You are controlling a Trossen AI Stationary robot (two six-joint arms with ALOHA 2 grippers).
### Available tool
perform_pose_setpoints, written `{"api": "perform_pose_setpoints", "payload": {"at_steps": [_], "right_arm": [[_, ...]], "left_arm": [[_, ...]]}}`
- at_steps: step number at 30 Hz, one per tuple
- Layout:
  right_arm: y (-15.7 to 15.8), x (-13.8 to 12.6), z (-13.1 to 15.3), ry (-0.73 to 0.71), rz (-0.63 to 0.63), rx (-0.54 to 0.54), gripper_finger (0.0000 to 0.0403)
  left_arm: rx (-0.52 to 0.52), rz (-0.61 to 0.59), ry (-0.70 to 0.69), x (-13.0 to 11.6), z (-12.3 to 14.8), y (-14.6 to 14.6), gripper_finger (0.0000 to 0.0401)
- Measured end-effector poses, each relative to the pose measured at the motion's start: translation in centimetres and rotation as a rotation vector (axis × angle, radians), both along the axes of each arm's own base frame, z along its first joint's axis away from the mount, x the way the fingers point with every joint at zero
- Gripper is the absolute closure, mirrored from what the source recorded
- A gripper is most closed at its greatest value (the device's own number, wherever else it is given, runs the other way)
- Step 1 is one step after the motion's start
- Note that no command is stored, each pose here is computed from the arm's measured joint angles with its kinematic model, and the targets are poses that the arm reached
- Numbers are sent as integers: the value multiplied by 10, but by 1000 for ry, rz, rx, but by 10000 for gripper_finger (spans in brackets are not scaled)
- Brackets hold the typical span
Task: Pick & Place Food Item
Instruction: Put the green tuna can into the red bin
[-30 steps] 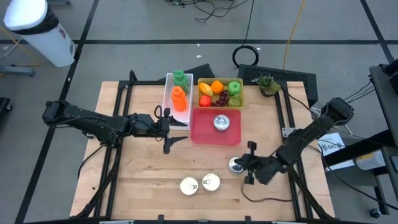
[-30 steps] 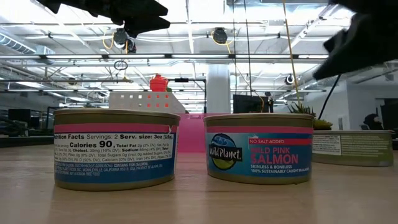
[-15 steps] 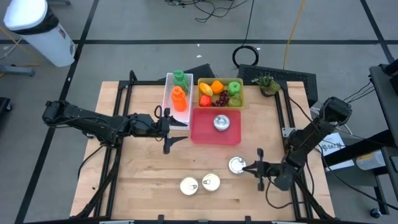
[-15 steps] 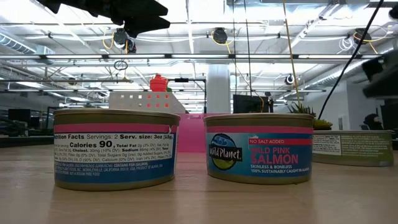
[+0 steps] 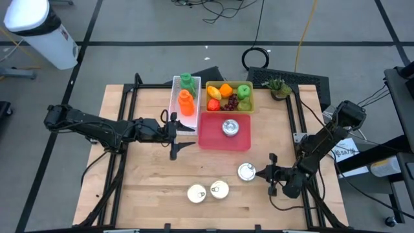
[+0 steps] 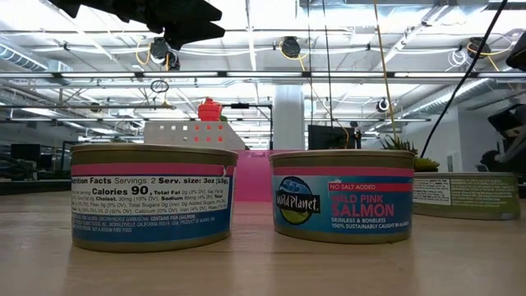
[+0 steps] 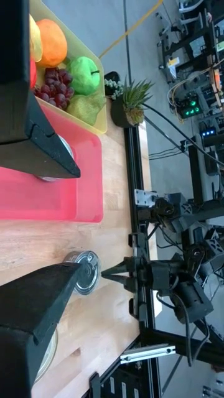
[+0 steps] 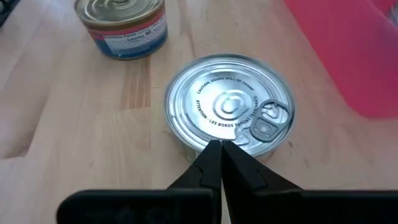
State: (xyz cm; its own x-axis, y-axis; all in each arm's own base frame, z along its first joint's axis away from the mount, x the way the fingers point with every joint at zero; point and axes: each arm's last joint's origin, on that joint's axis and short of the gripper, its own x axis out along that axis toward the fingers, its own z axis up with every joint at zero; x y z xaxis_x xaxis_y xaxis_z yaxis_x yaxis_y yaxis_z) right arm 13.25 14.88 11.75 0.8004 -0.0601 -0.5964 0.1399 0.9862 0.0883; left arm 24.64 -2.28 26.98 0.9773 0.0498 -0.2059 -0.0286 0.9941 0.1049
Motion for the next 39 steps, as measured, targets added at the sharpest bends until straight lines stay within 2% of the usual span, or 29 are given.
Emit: {"api": "perform_pose_setpoints", "payload": {"at_steps": [5,10,17,24,34,39], "right_arm": [[-7,-7,-9,126,-48,38,403],[-9,-10,-11,184,-100,86,403],[-6,-5,5,44,-78,-8,403],[-1,3,12,-47,-40,-17,403],[-8,5,3,8,-55,13,403],[-12,0,-3,98,-70,48,403]], "left_arm": [[0,0,0,0,0,0,158],[0,0,0,0,0,0,158],[0,0,-1,0,0,0,158],[0,0,-1,0,0,0,158],[0,0,0,0,0,0,158],[0,0,0,0,0,0,158]]}}
